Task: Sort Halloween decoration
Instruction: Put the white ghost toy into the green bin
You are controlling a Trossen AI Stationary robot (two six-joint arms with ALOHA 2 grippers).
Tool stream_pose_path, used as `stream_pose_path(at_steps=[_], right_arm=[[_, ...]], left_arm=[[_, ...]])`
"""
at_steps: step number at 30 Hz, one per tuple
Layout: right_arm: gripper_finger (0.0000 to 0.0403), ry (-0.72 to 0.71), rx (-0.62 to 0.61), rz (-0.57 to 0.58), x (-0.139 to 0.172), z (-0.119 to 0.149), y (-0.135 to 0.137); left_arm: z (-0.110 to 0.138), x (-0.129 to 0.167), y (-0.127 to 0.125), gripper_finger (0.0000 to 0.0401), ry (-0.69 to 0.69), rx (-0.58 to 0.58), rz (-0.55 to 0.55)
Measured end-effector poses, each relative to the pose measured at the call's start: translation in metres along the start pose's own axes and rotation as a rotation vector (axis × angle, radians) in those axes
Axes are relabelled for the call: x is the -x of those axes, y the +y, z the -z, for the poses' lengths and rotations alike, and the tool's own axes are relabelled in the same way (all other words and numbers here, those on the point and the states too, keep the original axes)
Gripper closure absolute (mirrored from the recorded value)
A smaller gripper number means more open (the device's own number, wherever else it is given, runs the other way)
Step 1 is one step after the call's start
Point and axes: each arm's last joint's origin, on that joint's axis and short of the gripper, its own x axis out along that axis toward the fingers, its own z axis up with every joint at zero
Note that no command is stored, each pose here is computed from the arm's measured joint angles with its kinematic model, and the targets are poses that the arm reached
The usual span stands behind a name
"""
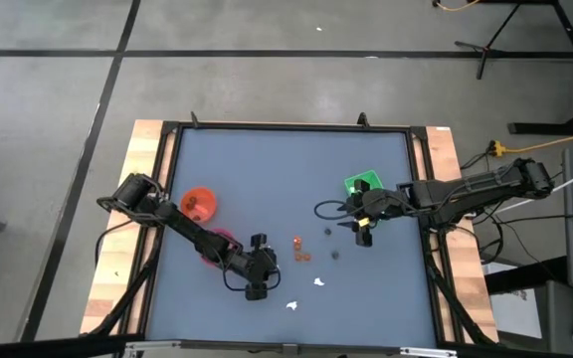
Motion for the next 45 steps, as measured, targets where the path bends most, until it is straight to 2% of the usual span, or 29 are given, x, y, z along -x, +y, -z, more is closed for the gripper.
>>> stream_pose_path(at_steps=[10, 20, 39, 45], right_arm=[[0.0203, 0.0, 0.0, 0.0, 0.0, 0.0, 0.0], [0.0203, 0.0, 0.0, 0.0, -0.0001, 0.0, 0.0], [0.0203, 0.0, 0.0, 0.0, -0.0001, 0.0, 0.0], [0.0203, 0.0, 0.001, 0.0, -0.0001, 0.0, 0.0]], left_arm=[[-0.0003, 0.0, 0.0, 0.0304, -0.003, 0.002, 0.0], [-0.0005, 0.0, -0.0001, 0.033, -0.005, 0.004, 0.002], [-0.0055, -0.0008, -0.0016, 0.0327, -0.06, 0.022, 0.017], [-0.006, -0.0008, -0.0017, 0.0347, -0.064, 0.024, 0.019]])
